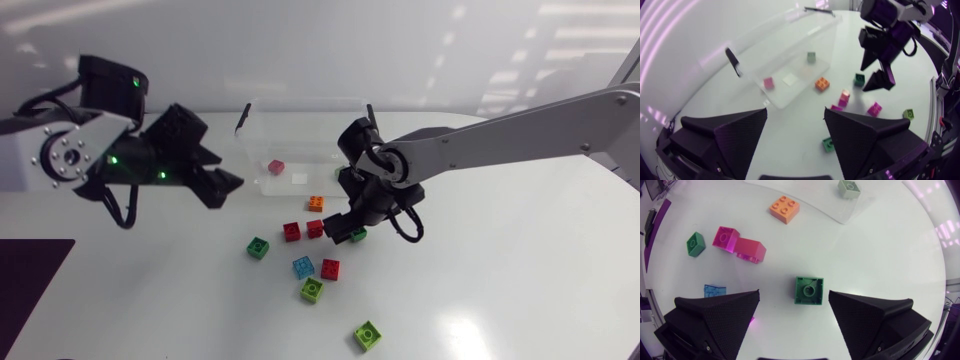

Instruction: Place the duplo bricks in the container

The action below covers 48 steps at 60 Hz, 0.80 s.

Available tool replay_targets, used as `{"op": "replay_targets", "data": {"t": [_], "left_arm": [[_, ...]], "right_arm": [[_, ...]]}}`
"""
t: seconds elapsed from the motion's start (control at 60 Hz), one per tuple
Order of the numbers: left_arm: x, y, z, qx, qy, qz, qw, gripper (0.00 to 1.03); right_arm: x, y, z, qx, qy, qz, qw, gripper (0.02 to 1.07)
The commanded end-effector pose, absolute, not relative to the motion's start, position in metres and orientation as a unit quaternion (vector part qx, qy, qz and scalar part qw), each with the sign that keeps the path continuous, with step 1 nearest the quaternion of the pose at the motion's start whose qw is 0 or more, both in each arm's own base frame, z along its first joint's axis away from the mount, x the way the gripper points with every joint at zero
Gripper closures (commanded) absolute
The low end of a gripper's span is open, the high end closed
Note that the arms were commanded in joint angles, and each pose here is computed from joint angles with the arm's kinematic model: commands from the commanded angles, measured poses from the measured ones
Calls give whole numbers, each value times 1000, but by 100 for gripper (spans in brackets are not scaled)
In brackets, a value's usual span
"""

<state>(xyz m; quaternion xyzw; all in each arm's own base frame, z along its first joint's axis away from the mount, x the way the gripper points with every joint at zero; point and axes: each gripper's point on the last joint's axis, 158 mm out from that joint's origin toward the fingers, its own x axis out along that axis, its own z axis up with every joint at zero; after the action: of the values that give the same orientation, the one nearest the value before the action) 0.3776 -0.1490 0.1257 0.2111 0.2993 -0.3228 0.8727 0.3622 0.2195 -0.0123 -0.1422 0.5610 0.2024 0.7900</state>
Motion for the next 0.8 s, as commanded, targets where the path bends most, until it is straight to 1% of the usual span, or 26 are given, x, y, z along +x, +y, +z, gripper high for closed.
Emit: {"op": "replay_targets", "data": {"t": [0.0, 0.083, 0.183, 0.233, 0.35, 0.383, 0.433, 0.45, 0.467, 0.517, 0.533, 0.6, 0.717, 0.783], "left_arm": [[354, -153, 90, 223, 333, -347, 848, 23], [343, -152, 67, 227, 357, -356, 833, 23], [340, -151, 52, 227, 372, -359, 826, 23], [339, -151, 41, 224, 386, -360, 819, 23], [330, -158, 14, 225, 417, -374, 797, 23], [328, -160, 8, 225, 423, -378, 792, 23], [326, -163, 1, 226, 431, -383, 786, 23], [325, -165, -1, 226, 433, -385, 783, 23], [326, -166, -2, 227, 433, -386, 782, 23], [326, -169, -7, 228, 437, -389, 778, 23], [325, -170, -9, 229, 439, -392, 775, 23], [327, -175, -11, 231, 440, -396, 772, 23], [330, -179, -21, 234, 451, -396, 765, 23], [332, -182, -26, 233, 456, -395, 763, 23]], "right_arm": [[362, 210, -32, -139, 575, 185, 785, 12], [365, 208, -36, -138, 574, 184, 786, 17], [369, 208, -40, -138, 572, 182, 788, 23], [371, 207, -44, -138, 571, 180, 789, 30], [375, 201, -57, -139, 574, 176, 788, 59], [374, 199, -60, -139, 577, 174, 786, 64], [371, 197, -65, -141, 582, 173, 782, 68], [370, 197, -65, -142, 582, 174, 782, 71], [370, 197, -65, -142, 581, 174, 782, 76], [370, 196, -62, -145, 577, 177, 784, 93], [370, 196, -60, -146, 575, 178, 785, 98], [370, 192, -49, -146, 569, 180, 789, 101], [364, 187, -22, -144, 559, 179, 796, 101], [361, 186, 4, -142, 549, 178, 804, 101]]}}
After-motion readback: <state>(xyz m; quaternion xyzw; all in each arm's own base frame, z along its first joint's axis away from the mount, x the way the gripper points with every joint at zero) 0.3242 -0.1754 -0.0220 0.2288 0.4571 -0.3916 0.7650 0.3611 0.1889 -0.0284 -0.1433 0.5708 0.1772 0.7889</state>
